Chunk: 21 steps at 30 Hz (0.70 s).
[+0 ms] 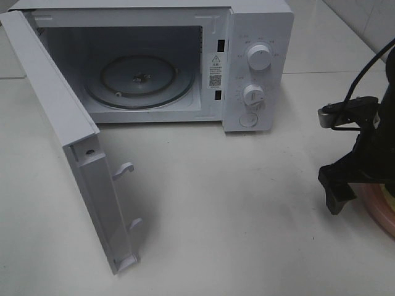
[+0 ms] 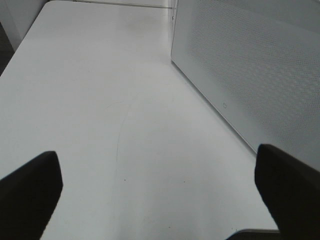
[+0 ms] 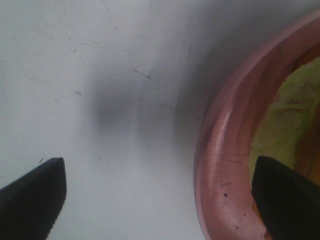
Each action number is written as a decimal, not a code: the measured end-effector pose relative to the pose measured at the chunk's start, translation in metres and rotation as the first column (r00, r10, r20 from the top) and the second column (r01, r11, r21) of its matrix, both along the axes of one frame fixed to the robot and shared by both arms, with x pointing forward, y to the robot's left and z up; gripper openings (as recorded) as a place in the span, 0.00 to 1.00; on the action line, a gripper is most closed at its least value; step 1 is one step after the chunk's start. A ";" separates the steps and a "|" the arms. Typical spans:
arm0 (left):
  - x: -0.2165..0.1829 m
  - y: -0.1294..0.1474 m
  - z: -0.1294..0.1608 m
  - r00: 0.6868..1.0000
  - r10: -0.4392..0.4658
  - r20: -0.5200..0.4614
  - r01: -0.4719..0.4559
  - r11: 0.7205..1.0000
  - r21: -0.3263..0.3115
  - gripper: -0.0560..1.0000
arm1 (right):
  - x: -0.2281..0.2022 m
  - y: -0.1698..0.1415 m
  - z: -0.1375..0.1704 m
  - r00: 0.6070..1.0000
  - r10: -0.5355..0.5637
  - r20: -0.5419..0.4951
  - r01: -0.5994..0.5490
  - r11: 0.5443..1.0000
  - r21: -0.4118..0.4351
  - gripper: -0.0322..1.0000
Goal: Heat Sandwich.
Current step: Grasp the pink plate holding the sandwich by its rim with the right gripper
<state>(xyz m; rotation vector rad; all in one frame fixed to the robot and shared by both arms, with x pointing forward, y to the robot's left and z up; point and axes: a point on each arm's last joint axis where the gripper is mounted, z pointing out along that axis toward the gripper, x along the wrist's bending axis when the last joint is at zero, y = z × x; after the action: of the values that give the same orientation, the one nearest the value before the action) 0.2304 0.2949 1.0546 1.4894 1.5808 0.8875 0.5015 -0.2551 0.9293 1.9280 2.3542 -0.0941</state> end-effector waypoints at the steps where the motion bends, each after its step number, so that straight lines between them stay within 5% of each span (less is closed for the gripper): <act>1: 0.000 0.000 0.000 1.000 0.000 0.000 0.000 1.000 0.000 0.97 | 0.001 0.000 -0.004 1.000 0.002 -0.013 -0.002 1.000 -0.007 0.92; 21: 0.000 0.000 0.000 1.000 0.000 0.000 0.000 1.000 0.000 0.97 | 0.008 -0.003 -0.035 0.997 0.033 -0.070 -0.037 0.998 -0.058 0.88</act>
<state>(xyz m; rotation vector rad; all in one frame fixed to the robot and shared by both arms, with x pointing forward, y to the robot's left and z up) 0.2304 0.2949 1.0546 1.4894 1.5808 0.8875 0.5091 -0.2577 0.8942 1.8856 2.3978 -0.2286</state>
